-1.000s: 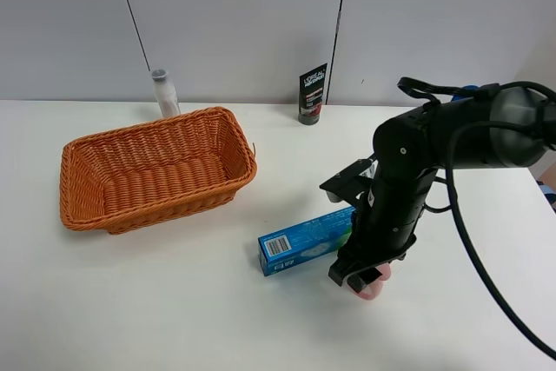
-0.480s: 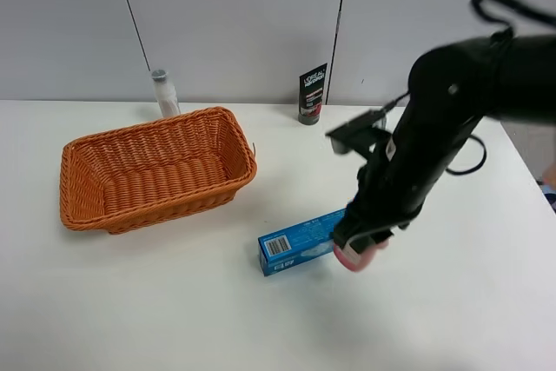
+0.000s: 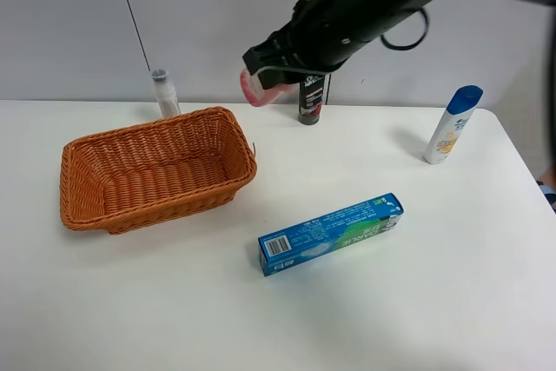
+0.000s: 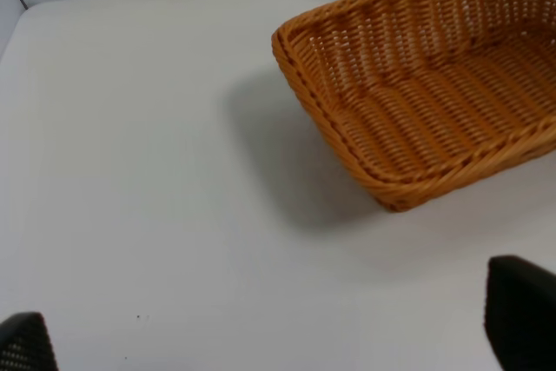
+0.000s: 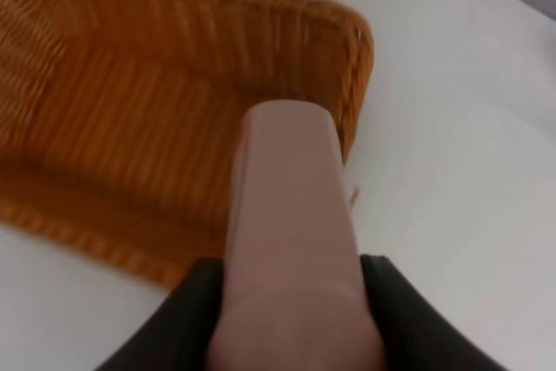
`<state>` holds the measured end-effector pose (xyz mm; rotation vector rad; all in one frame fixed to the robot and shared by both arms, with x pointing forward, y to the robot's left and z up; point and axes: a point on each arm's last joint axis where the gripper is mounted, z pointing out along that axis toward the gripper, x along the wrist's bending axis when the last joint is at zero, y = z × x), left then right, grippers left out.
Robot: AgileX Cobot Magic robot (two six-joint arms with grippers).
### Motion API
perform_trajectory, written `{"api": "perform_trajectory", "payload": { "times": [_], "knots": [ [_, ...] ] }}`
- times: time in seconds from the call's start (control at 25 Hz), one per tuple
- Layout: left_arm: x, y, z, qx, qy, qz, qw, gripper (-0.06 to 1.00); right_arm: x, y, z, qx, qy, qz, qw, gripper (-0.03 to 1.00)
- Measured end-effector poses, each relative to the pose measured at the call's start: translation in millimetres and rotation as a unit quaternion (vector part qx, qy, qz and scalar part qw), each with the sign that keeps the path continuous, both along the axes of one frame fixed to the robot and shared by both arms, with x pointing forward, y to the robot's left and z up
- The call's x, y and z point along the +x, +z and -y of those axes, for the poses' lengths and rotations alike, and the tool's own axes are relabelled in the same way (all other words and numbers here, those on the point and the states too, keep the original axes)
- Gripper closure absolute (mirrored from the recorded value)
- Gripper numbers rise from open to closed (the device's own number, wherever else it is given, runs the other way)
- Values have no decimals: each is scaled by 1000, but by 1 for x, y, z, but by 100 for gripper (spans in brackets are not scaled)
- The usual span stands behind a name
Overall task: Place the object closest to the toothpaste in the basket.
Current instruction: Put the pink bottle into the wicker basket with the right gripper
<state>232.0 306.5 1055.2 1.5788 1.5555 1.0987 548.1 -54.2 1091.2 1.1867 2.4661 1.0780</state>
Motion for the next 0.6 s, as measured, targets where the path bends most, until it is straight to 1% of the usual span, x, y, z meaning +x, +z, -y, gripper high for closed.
{"api": "perform_trajectory", "payload": {
  "times": [0.12, 0.24, 0.36, 0.4, 0.48, 0.56, 0.6],
  "knots": [
    [0, 0, 0, 0, 0, 0, 1000, -5, 26, -40, -27, -10, 12, -12, 1000, 62],
    [0, 0, 0, 0, 0, 0, 1000, -5, 38, -74, -55, -30, 53, -14, 998, 62],
    [0, 0, 0, 0, 0, 0, 1000, -5, 43, -88, -75, -35, 84, -9, 996, 62],
    [0, 0, 0, 0, 0, 0, 1000, -5, 43, -93, -78, -33, 88, -12, 995, 60],
    [0, 0, 0, 0, 0, 0, 1000, -5, 42, -95, -83, -25, 91, -18, 995, 45],
    [0, 0, 0, 0, 0, 0, 1000, -5, 39, -93, -86, -17, 94, -23, 995, 26],
    [0, 0, 0, 0, 0, 0, 1000, -5, 37, -91, -87, -18, 98, -23, 995, 20]
  ]
}}
